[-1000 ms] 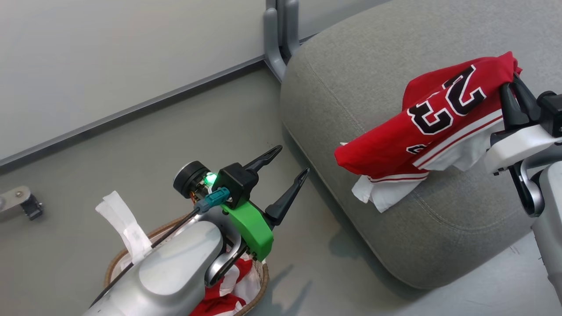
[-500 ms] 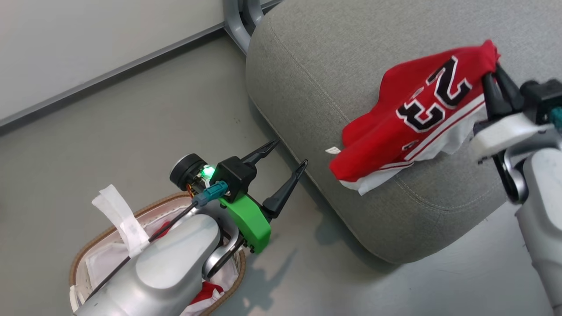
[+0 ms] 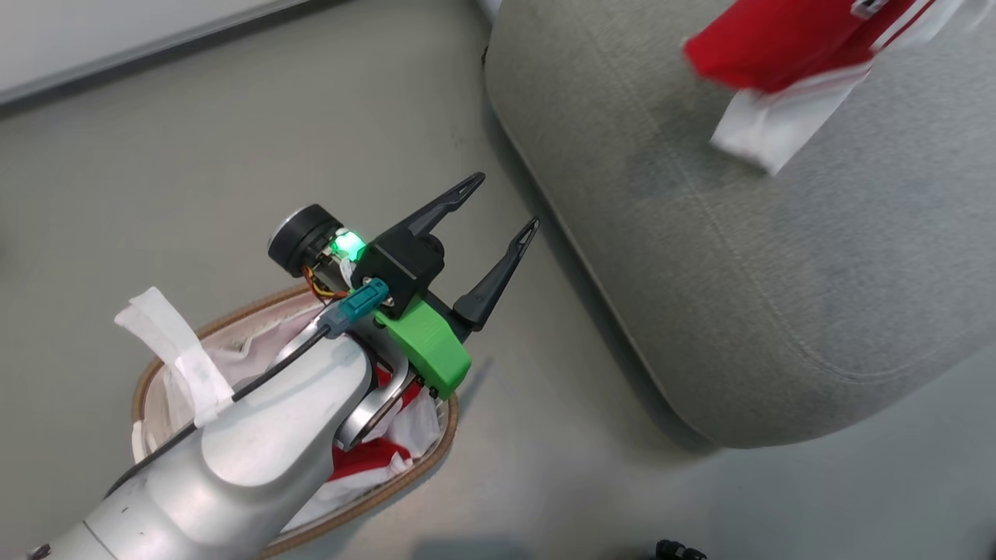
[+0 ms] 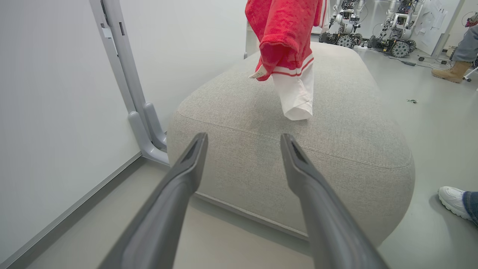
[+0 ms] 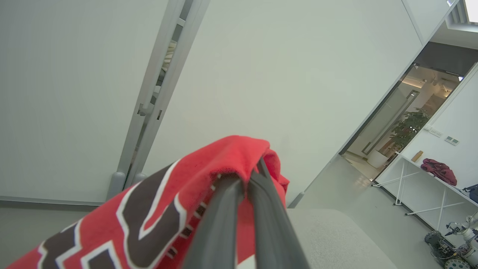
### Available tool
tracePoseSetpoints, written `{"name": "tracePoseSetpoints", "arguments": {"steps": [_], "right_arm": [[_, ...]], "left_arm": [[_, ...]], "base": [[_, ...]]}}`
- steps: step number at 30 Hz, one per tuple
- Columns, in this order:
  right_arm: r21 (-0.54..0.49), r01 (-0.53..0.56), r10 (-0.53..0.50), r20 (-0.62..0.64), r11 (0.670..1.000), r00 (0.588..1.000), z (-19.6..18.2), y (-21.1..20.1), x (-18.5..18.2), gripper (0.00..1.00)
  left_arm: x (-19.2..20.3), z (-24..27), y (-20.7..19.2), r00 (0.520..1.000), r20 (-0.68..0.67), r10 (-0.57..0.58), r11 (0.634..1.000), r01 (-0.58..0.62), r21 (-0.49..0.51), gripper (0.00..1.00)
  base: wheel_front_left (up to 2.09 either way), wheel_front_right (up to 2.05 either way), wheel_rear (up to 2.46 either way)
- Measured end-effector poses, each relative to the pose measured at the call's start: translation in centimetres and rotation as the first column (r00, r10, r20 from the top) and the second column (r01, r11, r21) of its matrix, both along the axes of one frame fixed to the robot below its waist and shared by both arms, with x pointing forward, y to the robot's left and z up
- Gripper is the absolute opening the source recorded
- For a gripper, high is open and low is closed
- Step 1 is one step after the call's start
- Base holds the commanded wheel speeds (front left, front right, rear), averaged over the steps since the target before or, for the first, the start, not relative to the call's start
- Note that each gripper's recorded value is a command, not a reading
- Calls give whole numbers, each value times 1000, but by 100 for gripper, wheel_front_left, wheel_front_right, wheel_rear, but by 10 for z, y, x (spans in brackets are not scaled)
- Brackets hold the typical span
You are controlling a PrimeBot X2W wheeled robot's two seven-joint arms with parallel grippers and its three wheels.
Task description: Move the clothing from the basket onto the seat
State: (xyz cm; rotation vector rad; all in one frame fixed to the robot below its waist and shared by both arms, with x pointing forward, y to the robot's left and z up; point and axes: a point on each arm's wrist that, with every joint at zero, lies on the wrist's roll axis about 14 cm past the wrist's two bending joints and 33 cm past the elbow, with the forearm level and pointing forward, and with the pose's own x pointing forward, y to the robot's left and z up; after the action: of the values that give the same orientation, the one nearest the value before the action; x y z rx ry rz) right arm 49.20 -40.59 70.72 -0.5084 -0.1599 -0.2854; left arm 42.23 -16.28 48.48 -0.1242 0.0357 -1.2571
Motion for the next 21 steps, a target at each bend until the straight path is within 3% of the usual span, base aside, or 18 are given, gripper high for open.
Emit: {"name": "tracePoseSetpoints", "arguments": {"steps": [9,13,17,21], "right_arm": [[-15,117,-116,57,993,992,45,-46,48,0],[46,150,-153,80,988,985,33,-62,63,0],[110,168,-171,19,980,985,-27,-70,89,0],[174,189,-164,-147,966,975,-132,-61,107,0]], "left_arm": [[18,-22,27,999,-17,47,999,-47,18,100],[28,-33,40,997,-25,76,997,-75,30,100],[39,-48,52,994,-35,103,994,-101,44,100],[49,-71,65,989,-59,139,988,-134,79,100]], "base": [[0,0,0],[0,0,0],[0,0,0],[0,0,0]]}}
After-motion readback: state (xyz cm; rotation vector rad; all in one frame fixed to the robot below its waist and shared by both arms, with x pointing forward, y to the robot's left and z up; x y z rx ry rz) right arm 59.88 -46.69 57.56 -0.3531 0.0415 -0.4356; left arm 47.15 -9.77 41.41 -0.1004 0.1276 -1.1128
